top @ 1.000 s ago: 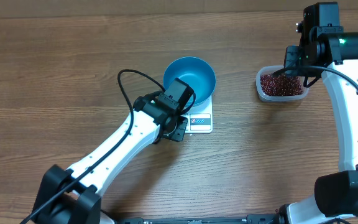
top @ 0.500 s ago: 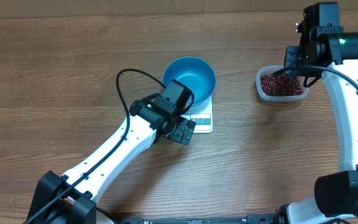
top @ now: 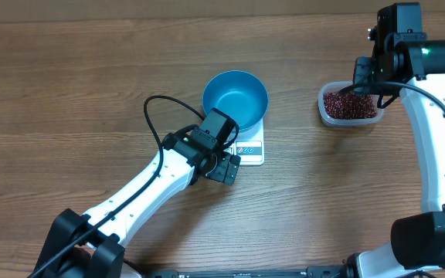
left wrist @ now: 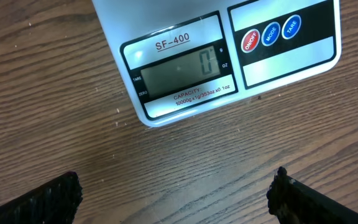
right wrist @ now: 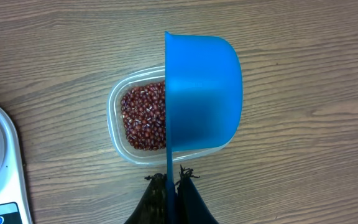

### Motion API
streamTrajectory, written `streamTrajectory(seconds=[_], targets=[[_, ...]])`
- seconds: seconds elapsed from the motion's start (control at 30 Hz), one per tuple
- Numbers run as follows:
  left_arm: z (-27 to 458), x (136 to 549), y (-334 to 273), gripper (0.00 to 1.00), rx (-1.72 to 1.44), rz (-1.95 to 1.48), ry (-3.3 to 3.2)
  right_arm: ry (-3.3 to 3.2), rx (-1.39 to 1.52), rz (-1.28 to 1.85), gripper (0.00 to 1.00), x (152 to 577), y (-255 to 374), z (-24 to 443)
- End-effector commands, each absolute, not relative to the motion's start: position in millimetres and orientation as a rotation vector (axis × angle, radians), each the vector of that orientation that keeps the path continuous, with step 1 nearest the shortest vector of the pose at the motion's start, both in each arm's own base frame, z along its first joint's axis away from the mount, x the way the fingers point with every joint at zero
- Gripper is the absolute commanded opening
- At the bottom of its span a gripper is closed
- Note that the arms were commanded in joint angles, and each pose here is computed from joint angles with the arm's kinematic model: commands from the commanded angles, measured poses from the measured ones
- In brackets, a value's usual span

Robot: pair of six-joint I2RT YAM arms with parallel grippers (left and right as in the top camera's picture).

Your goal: Scoop item into bowl and weigh 150g on scale

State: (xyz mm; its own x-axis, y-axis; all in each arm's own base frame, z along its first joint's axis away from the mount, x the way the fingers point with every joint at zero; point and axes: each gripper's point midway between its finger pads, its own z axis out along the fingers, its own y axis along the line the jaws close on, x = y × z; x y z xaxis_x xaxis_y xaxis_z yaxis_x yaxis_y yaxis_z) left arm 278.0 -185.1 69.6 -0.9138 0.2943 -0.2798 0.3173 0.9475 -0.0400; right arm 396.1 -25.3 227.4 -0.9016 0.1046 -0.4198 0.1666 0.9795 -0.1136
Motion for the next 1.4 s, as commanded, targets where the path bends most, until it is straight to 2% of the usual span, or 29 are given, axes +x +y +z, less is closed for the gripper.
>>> streamTrajectory(seconds=[0.0,0.47,0.8,1.2,1.37], targets=[[70.5,277.3,-186.2,1.00,0.522,-0.112,2.807,2.713,0.141,-0.207,0.04,396.4,-25.2,225.9],[70.7,277.6,-186.2,1.00,0.535,-0.109,2.803,2.746,-0.035,-0.237,0.04,391.3,-24.3,223.9],[70.6,277.8,-185.7,0.99,0.533,-0.105,2.802,2.695,-0.124,-0.326,0.03,387.1,-32.7,267.8],[70.6,277.8,-185.7,0.99,0.534,-0.105,2.802,2.909,-0.223,-0.341,0.04,381.3,-33.0,215.2],[70.6,277.8,-185.6,1.00,0.534,-0.105,2.802,2.951,-0.226,-0.443,0.04,395.3,-44.3,190.1]])
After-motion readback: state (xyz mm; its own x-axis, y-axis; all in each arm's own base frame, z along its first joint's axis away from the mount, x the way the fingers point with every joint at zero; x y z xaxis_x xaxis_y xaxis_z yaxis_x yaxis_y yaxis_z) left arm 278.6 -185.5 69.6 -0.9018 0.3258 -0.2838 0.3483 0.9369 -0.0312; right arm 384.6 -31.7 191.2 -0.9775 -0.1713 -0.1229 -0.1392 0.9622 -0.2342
